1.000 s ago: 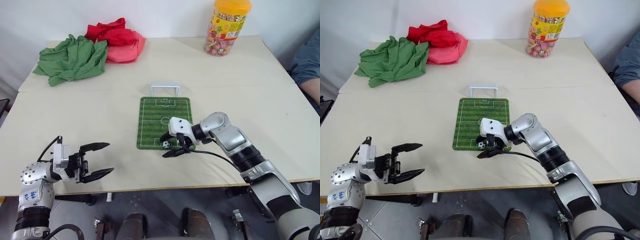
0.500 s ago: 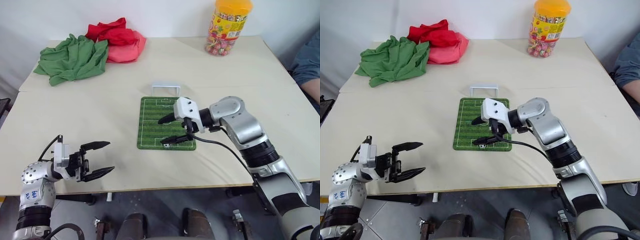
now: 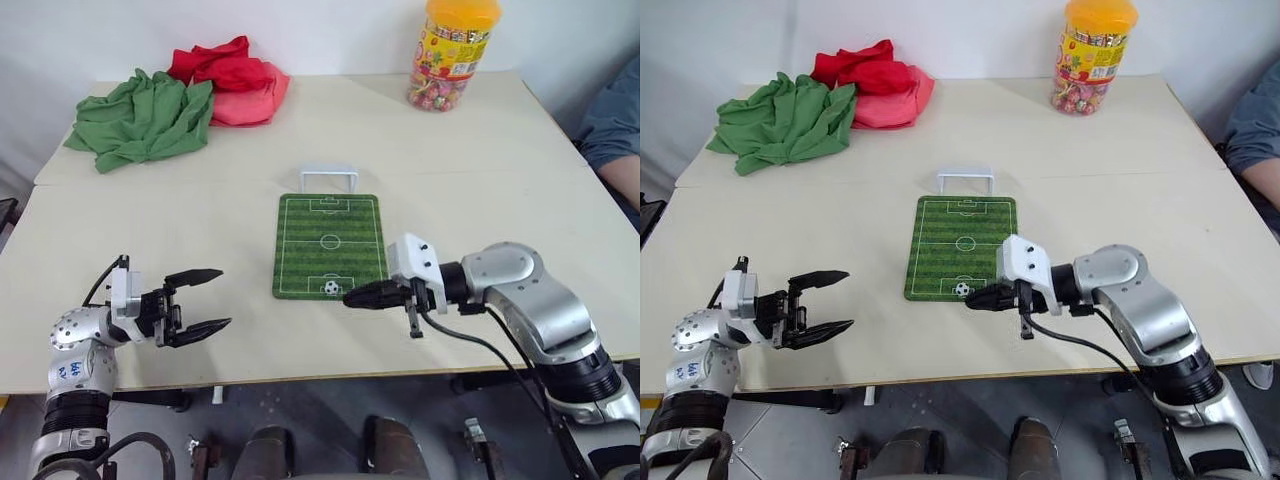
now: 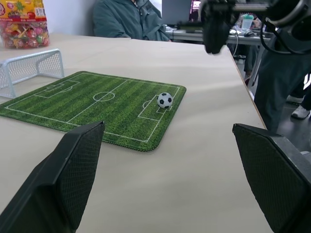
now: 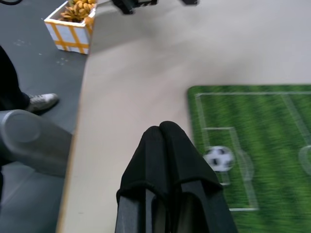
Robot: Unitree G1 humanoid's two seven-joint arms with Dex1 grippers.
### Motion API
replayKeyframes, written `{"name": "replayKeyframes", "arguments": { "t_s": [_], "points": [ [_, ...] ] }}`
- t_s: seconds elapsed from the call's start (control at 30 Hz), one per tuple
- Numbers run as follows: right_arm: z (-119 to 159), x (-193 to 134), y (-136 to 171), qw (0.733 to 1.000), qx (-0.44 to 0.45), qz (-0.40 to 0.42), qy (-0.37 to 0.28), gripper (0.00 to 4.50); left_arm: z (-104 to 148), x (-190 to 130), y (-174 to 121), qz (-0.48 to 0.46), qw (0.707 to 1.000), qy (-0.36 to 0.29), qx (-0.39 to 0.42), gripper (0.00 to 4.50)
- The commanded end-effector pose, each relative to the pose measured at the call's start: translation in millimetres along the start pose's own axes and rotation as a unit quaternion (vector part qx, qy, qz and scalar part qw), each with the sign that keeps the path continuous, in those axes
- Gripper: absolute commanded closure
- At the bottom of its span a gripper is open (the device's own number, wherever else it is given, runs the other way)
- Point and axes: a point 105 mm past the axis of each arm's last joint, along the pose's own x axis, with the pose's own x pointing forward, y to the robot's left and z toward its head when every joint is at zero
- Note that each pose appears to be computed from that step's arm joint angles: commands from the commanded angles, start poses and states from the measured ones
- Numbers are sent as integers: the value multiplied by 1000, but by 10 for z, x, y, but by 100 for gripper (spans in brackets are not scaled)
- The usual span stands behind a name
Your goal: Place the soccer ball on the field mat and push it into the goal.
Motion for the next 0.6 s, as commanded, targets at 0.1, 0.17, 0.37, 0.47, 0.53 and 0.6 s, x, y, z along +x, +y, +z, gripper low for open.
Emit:
{"name": "replayKeyframes", "arguments": {
  "t_s": [0.1,0.17,0.37,0.47,0.53,0.6],
  "points": [
    [-70,222,-51,1000,-9,12,-2,449,67,-26,-85,-59,998,0,6,0],
    [-108,304,-162,1000,-11,13,-3,449,67,-44,-99,-58,998,5,12,0],
    [-151,401,-408,1000,-26,17,-2,449,-68,-192,-197,-48,996,70,-15,0],
    [-171,412,-510,999,-29,18,0,449,-133,-264,-257,-49,992,111,-26,0],
    [-208,421,-621,999,-30,9,7,449,-121,-278,-237,-35,993,115,-20,0],
    [-252,424,-761,999,-30,-11,15,449,-91,-270,-224,-29,994,109,-14,0]
  ]
}}
